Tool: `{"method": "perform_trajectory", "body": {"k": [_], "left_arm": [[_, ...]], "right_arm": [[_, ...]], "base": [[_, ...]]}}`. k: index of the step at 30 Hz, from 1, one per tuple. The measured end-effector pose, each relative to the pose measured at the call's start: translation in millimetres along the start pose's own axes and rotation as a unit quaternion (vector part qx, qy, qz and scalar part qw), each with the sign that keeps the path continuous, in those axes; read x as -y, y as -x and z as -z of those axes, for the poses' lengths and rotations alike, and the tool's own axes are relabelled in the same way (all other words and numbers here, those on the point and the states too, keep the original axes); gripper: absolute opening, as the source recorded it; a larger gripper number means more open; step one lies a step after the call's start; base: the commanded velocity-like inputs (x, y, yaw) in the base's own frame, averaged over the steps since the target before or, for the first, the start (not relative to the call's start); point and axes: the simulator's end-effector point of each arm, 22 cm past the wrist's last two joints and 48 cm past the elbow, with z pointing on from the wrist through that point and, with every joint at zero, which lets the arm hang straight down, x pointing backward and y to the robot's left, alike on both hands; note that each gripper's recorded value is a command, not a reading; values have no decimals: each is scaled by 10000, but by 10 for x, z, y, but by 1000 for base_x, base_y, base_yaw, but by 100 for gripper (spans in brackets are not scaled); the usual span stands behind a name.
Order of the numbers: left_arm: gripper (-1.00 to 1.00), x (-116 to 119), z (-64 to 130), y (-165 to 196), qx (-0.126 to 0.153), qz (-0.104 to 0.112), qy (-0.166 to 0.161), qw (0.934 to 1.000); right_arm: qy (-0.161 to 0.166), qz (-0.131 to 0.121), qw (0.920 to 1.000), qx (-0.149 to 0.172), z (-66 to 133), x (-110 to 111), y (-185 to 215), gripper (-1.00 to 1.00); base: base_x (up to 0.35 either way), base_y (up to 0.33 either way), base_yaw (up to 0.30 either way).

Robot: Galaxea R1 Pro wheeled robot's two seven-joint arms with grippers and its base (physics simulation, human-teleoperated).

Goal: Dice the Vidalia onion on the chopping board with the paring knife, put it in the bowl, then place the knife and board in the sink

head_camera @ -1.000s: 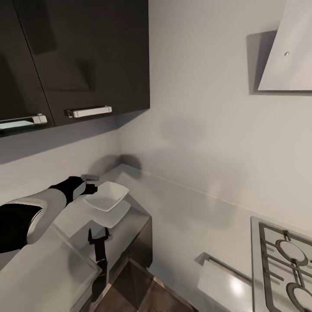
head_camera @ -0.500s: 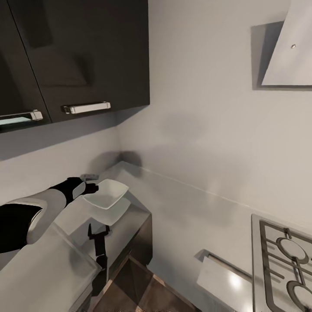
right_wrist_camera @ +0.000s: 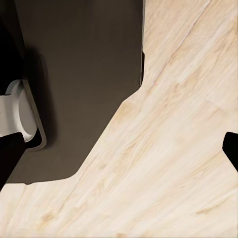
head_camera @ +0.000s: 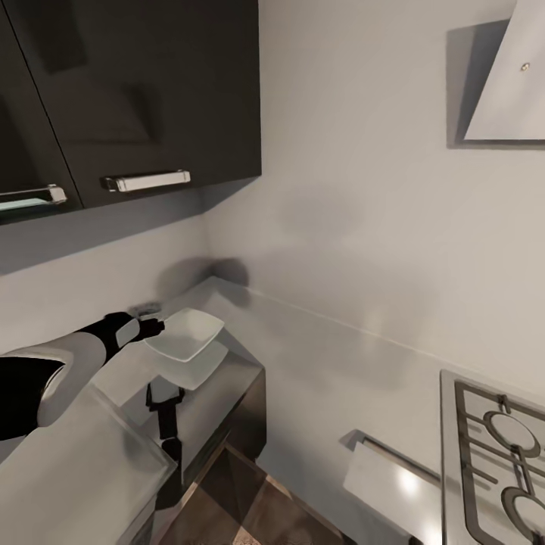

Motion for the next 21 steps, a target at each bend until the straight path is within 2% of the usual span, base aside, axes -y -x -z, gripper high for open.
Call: {"method": "perform_trajectory", "body": {"k": [21], "left_arm": [[100,-18,-177,-200,-128,-4,47,9999]], "right_arm": [[-5,5,9999,-168,-10,3,-129,100]], "base": [[0,0,0]]}}
